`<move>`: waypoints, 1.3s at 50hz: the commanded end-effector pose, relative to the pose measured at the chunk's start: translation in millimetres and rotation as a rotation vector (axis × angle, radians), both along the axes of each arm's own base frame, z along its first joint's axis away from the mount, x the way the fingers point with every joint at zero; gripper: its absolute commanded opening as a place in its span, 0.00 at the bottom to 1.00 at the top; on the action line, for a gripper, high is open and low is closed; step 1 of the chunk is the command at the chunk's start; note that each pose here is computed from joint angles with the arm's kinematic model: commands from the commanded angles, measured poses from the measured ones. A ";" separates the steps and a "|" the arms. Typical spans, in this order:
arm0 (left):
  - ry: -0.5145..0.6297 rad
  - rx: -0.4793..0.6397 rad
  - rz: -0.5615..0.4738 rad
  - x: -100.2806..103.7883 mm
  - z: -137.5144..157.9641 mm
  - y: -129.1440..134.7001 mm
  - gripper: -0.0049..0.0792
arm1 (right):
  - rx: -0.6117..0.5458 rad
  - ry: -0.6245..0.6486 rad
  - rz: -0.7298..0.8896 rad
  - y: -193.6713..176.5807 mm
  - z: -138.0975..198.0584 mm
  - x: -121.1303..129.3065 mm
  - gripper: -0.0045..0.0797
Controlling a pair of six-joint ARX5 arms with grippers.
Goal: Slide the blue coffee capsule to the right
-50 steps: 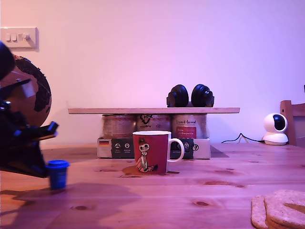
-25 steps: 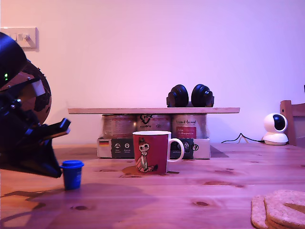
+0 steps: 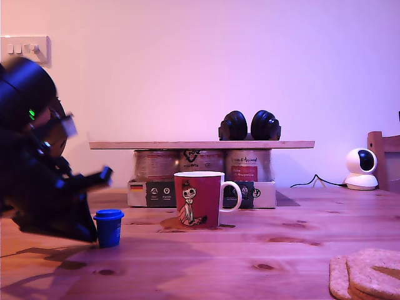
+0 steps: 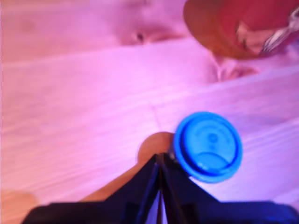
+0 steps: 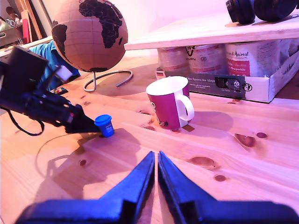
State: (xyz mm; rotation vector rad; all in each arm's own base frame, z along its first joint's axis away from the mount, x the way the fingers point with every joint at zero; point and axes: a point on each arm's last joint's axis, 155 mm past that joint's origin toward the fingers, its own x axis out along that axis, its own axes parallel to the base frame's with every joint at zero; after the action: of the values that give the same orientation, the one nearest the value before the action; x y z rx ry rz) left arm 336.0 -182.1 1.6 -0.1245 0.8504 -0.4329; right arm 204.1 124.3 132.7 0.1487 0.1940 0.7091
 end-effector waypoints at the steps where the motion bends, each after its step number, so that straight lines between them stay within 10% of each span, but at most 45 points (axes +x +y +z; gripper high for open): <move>1: -0.020 -0.017 -0.020 3.2 7.8 -10.8 0.04 | -0.003 -0.005 0.006 1.0 -0.9 -0.7 0.04; 65: -0.043 -0.036 -0.081 10.7 14.5 -65.9 0.04 | 0.002 -0.004 0.005 1.1 -0.2 -0.6 0.04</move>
State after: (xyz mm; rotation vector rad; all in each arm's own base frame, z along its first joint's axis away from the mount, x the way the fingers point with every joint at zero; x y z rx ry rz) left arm 342.7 -242.2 10.7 -0.1092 0.8245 -0.5169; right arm 204.1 124.3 132.8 0.1497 0.1940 0.7090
